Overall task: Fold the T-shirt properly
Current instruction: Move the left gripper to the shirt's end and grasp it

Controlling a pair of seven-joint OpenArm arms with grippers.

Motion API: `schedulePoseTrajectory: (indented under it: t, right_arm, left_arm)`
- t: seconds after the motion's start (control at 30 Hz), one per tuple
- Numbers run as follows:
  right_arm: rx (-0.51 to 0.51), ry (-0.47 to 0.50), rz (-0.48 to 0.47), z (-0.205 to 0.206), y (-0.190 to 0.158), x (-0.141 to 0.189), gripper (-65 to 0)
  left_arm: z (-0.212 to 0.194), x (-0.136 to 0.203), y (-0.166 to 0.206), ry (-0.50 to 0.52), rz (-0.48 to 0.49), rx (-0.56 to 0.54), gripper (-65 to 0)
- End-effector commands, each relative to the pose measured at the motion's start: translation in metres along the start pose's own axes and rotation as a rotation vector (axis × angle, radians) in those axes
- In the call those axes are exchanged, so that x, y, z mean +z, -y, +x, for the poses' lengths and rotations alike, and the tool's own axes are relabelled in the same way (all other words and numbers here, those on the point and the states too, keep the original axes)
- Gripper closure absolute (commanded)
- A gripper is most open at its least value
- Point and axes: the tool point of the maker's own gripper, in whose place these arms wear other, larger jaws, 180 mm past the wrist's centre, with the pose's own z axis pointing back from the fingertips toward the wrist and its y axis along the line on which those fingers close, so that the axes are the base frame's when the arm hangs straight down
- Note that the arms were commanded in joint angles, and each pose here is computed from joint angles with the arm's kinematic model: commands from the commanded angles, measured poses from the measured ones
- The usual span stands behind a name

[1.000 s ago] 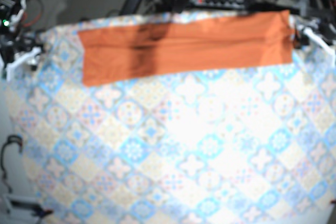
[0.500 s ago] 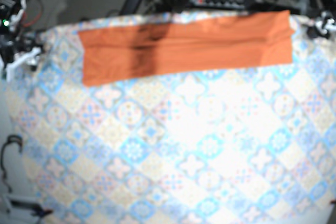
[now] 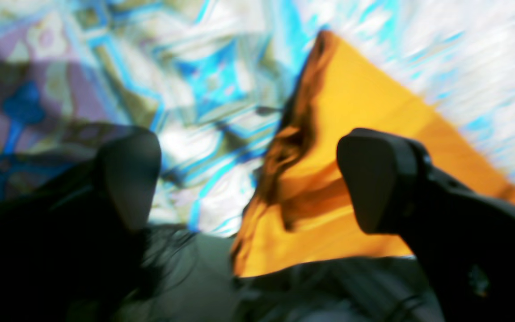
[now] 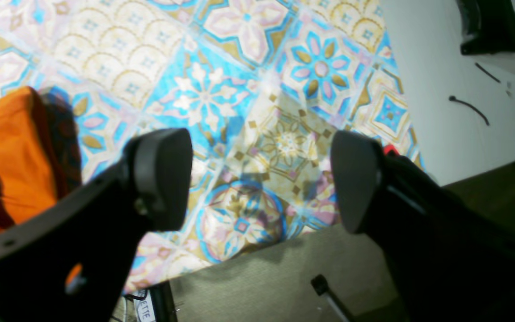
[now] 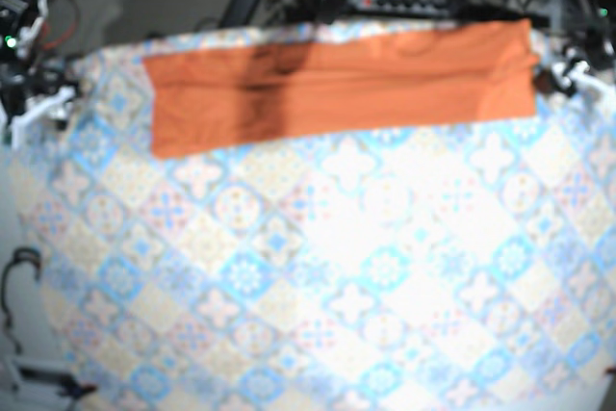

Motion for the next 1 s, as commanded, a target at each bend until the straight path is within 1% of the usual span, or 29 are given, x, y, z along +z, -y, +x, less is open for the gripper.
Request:
schedulePoseTrajectory:
  t: [0.0,0.13,0.27,0.4,0.53,0.63,0.67,0.8,0.87,0.97]
  right_arm:
    - [0.015,0.045,-0.01,0.014,0.005,0.003,-46.6]
    - [0.012,0.044,-0.011,0.014,0.006,0.003,-46.6]
    - [0.012,0.044,-0.011,0.014,0.006,0.003,-46.6]
    - [0.012,0.042,-0.009,0.013,0.005,0.003,-46.6]
    - [0.012,0.042,-0.009,0.013,0.005,0.003,-46.6]
    - [0.012,0.042,-0.009,0.013,0.005,0.003,-46.6]
    - [0.012,0.042,-0.009,0.013,0.005,0.003,-46.6]
    - [0.012,0.042,-0.009,0.013,0.005,0.003,-46.6]
    - [0.013,0.042,-0.008,0.013,0.005,0.003,-46.6]
    - [0.013,0.042,-0.008,0.013,0.005,0.003,-46.6]
  left_arm:
    - [0.007,0.003,-0.001,0.004,0.005,-0.013,-65.0]
    - [0.0,-0.009,-0.001,-0.023,0.0,0.01,-65.0]
    - [-0.004,-0.012,0.001,-0.028,-0.004,0.014,-65.0]
    - [-0.011,-0.021,0.009,-0.039,-0.029,0.024,-65.0]
    - [-0.025,-0.033,0.021,-0.104,-0.042,-0.023,-65.0]
    - [-0.03,-0.037,0.024,-0.126,-0.045,-0.041,-65.0]
    - [-0.029,-0.038,0.026,-0.128,-0.047,-0.05,-65.0]
    - [-0.021,-0.037,0.056,-0.106,-0.083,-0.159,-65.0]
    - [-0.02,-0.031,0.064,-0.1,-0.086,-0.209,-65.0]
    - [-0.016,-0.025,0.073,-0.081,-0.093,-0.256,-65.0]
